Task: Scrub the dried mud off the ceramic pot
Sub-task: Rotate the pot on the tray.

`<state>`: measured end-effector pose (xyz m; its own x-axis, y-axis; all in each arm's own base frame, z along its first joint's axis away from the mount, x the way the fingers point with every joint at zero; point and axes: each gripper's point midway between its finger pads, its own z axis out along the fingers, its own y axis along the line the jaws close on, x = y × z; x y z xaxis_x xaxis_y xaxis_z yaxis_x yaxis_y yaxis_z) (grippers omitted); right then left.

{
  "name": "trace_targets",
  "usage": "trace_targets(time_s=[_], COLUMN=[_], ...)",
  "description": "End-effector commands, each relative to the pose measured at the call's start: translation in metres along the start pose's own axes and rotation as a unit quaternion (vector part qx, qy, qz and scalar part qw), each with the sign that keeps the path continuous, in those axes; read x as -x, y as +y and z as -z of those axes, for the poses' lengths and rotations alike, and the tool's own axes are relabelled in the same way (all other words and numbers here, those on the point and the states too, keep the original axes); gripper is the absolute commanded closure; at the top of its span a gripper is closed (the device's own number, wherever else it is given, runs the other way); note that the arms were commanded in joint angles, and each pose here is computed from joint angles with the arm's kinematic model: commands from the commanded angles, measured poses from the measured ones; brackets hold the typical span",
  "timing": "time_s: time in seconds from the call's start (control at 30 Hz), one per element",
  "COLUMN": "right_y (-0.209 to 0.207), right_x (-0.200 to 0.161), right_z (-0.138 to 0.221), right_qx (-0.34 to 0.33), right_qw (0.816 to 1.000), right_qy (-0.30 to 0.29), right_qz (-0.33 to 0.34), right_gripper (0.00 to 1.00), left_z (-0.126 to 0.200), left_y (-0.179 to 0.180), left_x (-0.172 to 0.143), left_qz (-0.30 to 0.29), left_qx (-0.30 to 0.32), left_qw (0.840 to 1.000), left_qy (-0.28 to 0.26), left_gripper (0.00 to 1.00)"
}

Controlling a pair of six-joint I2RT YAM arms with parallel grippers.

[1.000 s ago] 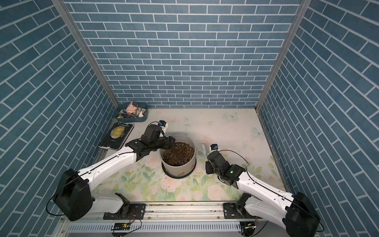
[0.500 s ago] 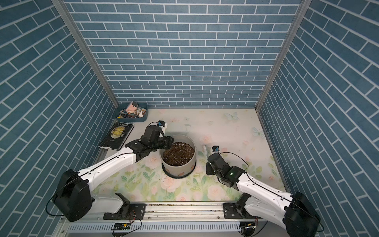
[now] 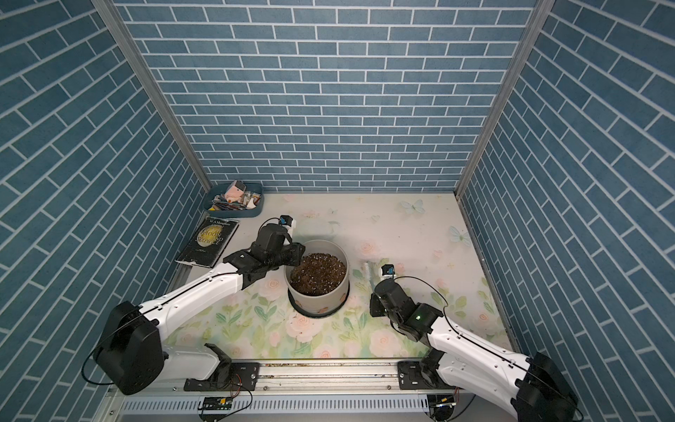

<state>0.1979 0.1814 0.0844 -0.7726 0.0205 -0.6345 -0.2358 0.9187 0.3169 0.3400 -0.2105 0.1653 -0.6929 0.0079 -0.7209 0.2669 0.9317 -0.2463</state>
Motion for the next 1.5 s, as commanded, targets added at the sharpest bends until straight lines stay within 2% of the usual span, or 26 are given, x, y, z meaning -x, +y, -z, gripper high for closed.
trace_targets(time_s=[0.0,0.23,0.53,0.77,1.13,1.47], right_y=[0.001,-0.002,-0.003,-0.002,0.006,0.017], right_x=[0.001,-0.001,-0.005,-0.005,-0.02,-0.014], right_z=[0.001,0.002,-0.005,-0.02,-0.021,-0.026], right_qx=[0.004,-0.001,0.006,0.007,0.045,0.049], right_qw=[1.0,1.0,1.0,0.999,0.997,0.997], right_qy=[-0.006,-0.007,-0.012,-0.012,-0.017,-0.022], right_qz=[-0.011,-0.011,-0.024,-0.046,-0.066,-0.059], right_gripper=[1.0,1.0,1.0,1.0,1.0,1.0], left_z=[-0.002,0.001,0.001,0.001,0.007,0.012], left_y=[0.001,0.003,0.017,0.02,0.019,0.012], left_x=[-0.004,0.006,0.005,0.002,-0.007,-0.006], left_qz=[0.013,0.018,0.027,0.046,0.137,0.13], left_qx=[0.004,0.018,0.054,0.059,0.033,0.01], left_qw=[1.0,1.0,0.998,0.997,0.989,0.99], left_qy=[0.002,-0.01,-0.016,-0.019,-0.042,-0.045], left_gripper=[0.68,0.78,1.0,1.0,1.0,1.0])
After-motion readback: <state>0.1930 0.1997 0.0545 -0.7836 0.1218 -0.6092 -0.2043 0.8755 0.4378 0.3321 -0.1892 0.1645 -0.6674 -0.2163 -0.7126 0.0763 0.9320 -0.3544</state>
